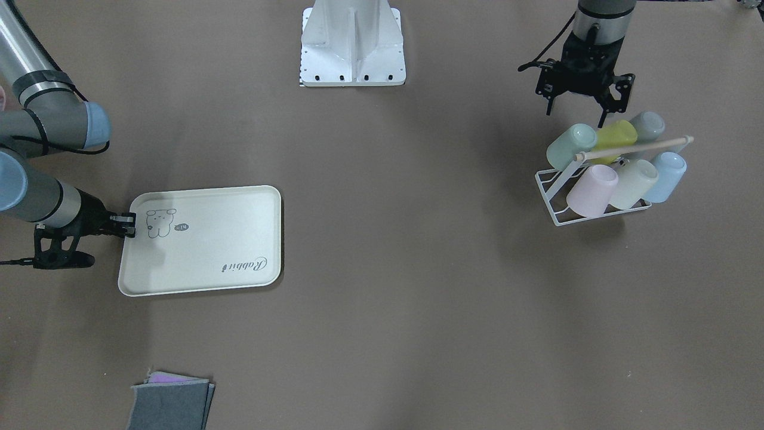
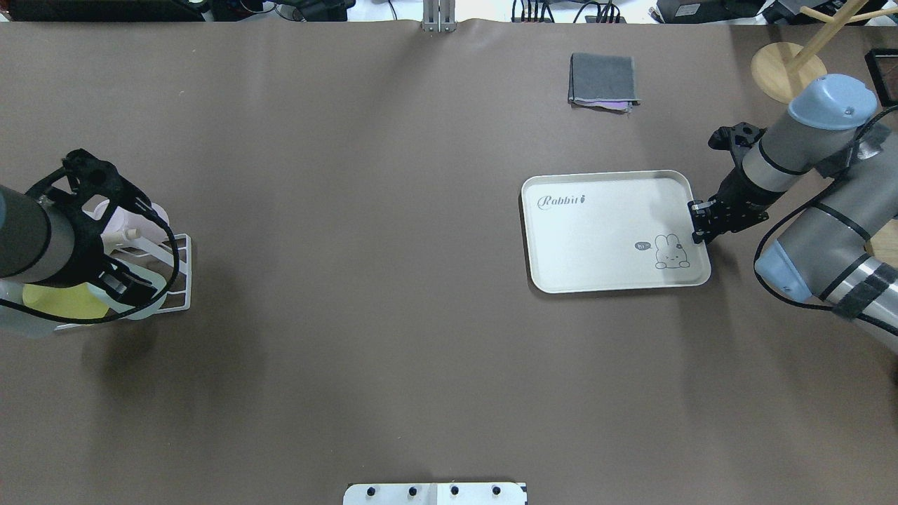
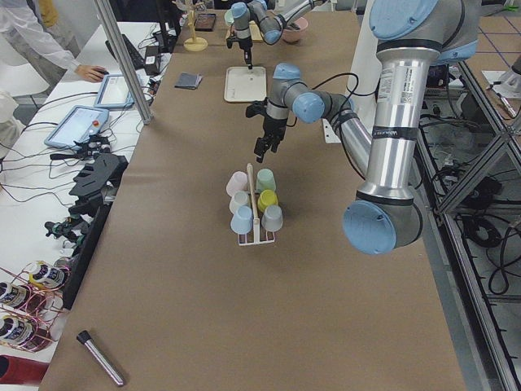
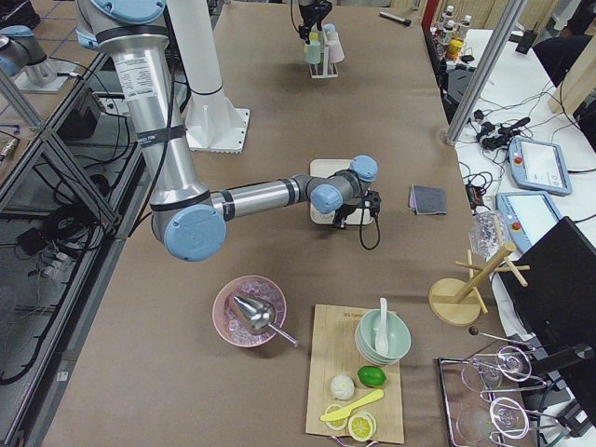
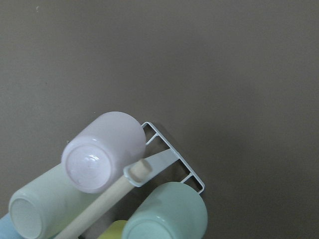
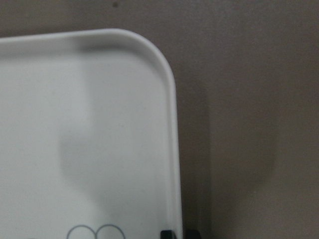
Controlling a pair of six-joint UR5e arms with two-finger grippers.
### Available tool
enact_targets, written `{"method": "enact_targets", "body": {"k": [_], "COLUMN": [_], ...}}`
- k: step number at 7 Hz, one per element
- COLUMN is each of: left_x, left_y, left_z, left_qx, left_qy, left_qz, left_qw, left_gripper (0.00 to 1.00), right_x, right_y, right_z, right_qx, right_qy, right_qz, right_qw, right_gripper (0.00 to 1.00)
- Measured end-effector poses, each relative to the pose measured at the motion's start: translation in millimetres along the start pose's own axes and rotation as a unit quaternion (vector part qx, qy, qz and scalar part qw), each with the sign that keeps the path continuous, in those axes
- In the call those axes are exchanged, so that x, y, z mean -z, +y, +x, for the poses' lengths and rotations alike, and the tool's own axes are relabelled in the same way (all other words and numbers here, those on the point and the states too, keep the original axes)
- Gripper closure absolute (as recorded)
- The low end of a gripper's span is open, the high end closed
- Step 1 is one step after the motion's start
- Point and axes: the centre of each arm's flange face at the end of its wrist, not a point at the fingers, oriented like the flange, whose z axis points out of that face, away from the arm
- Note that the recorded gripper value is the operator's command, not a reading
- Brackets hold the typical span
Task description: Pick up and place green cup on tray
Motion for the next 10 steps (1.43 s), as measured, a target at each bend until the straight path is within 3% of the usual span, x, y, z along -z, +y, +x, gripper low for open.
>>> {"method": "enact_targets", "body": {"k": [2,3,5,6,7,10], "left_x": [31.3,43.2,39.9,34.1,29.0,-7.5], "left_y": [-20.7,-25.0,-21.3,-17.9,-15.1,16.8], "left_z": [57.9,84.7,100.2,96.6,96.4,119.7], "left_qx": [-0.065,-0.11,-0.217,-0.272,-0.335,-0.478], "left_qy": [-0.04,-0.075,-0.14,-0.166,-0.189,-0.243], "left_qz": [-0.031,-0.047,-0.061,-0.07,-0.078,-0.117], "left_qw": [0.9966,0.99,0.9641,0.9451,0.9198,0.8362], "left_gripper": [0.02,0.02,0.03,0.03,0.03,0.03], "right_x": [1.0,2.1,5.7,10.5,20.8,65.2], "right_y": [-0.7,-1.1,-2.2,-2.1,0.3,12.5], "right_z": [-2.0,-2.2,-0.3,1.3,2.8,-9.6], "right_qx": [-0.004,-0.005,-0.008,-0.009,-0.008,0.003], "right_qy": [0.0,-0.001,-0.002,-0.006,-0.015,-0.063], "right_qz": [0.0,0.001,0.003,0.004,0.007,0.01], "right_qw": [1.0,1.0,1.0,0.9999,0.9998,0.9979], "right_gripper": [1.0,1.0,1.0,1.0,1.0,1.0]}}
